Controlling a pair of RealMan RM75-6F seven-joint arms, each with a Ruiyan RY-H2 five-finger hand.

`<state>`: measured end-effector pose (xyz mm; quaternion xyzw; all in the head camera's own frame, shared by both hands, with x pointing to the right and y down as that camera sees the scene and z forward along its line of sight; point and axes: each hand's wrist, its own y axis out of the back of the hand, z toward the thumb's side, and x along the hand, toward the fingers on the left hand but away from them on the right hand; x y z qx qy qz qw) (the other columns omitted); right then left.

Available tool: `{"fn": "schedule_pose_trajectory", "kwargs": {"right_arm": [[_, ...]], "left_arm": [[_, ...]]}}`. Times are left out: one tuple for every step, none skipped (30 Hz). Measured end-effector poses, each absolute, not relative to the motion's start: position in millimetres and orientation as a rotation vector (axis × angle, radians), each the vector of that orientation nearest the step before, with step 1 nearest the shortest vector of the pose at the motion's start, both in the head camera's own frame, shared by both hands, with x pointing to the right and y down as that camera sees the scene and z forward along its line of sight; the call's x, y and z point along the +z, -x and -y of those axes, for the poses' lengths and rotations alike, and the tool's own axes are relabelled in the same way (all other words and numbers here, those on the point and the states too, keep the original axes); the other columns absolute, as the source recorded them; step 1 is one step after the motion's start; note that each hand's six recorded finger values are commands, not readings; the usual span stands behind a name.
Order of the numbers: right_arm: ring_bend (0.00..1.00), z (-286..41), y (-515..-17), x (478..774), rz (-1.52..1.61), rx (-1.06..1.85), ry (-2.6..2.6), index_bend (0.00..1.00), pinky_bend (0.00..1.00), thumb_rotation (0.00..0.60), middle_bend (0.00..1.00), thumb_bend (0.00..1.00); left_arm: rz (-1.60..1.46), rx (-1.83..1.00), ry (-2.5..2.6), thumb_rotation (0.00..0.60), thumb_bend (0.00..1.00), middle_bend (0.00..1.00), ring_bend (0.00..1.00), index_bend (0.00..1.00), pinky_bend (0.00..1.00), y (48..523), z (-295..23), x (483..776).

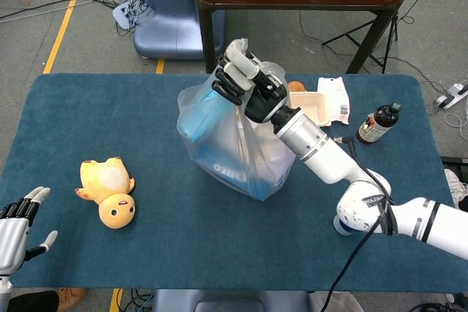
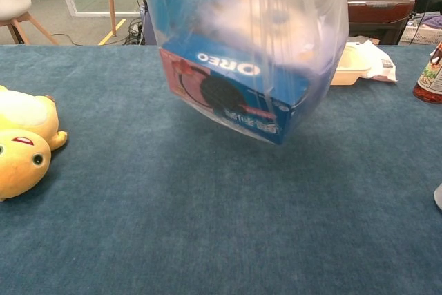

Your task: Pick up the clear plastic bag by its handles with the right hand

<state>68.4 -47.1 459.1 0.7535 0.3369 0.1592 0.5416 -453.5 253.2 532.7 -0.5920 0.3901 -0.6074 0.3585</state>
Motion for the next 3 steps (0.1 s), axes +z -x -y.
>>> {"fn": "schedule_pose_trajectory", "kwargs": {"right_arm": [[0.9, 47.5, -68.2, 456.7, -0.801, 0.38, -1.793, 0.82, 0.99, 0.6, 0.87, 0.45], [0.9, 47.7, -68.3, 455.5, -0.803, 0.381, -1.794, 0.82, 0.99, 0.6, 0.87, 0.45], [0.9, 47.8, -68.6, 454.5, -0.805, 0.381, -1.794, 0.82, 0.99, 0.6, 0.87, 0.45]], "left_arm": [[-1.007, -1.567, 1.527, 0.6, 0.21, 0.16, 0.21, 0.15, 0.22, 453.7, -253.0, 532.8], [-1.008, -1.566, 1.527, 0.6, 0.21, 0.16, 0.21, 0.15, 0.22, 453.8, -252.9, 533.1], [-1.007, -1.566, 1.528, 0.6, 0.21, 0.16, 0.21, 0.15, 0.22, 453.8, -252.8, 533.4]]}}
